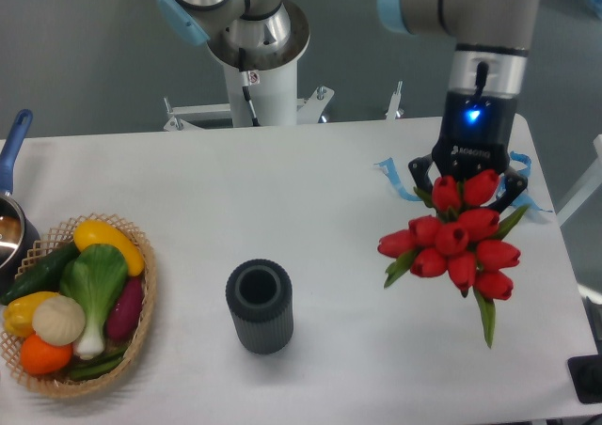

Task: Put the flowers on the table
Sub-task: 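Lower the tulip bouquet onto the table beside the grey vase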

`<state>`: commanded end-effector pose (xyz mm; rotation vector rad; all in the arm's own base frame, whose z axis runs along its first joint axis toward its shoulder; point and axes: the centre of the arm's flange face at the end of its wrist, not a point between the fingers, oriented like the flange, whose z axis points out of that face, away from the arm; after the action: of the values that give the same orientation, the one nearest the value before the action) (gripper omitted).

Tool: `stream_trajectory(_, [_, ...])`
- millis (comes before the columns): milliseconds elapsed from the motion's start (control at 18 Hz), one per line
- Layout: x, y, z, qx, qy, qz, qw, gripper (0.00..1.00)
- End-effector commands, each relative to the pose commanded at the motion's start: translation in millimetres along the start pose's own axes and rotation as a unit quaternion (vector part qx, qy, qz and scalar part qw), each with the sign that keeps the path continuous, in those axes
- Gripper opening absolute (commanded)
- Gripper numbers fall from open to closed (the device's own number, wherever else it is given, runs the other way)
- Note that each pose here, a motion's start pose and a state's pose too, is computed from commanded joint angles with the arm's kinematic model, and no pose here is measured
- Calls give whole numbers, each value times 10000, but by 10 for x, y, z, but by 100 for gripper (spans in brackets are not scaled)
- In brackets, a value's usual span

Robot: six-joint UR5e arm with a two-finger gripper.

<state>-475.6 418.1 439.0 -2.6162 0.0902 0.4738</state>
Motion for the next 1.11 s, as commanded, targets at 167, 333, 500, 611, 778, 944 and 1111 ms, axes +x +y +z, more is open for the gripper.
stream_trajectory(167, [248, -53, 395, -834, 78, 540, 9950, 18])
stream_trajectory(333, [471, -90, 879, -1680, 97, 950, 9811, 18])
stream_trajectory(500, [640, -63, 1363, -2448, 54, 1248, 9615, 18])
stream_trajectory(611, [697, -58, 1663, -2679, 124, 1353, 9538, 18])
stream_trajectory(778, [782, -10, 2034, -2881, 247, 1432, 9465, 18])
stream_trajectory(944, [838, 81, 2376, -2984, 416, 1445, 9425, 18])
stream_trajectory(1111, [857, 102, 2417, -2991, 456, 1474, 9417, 44])
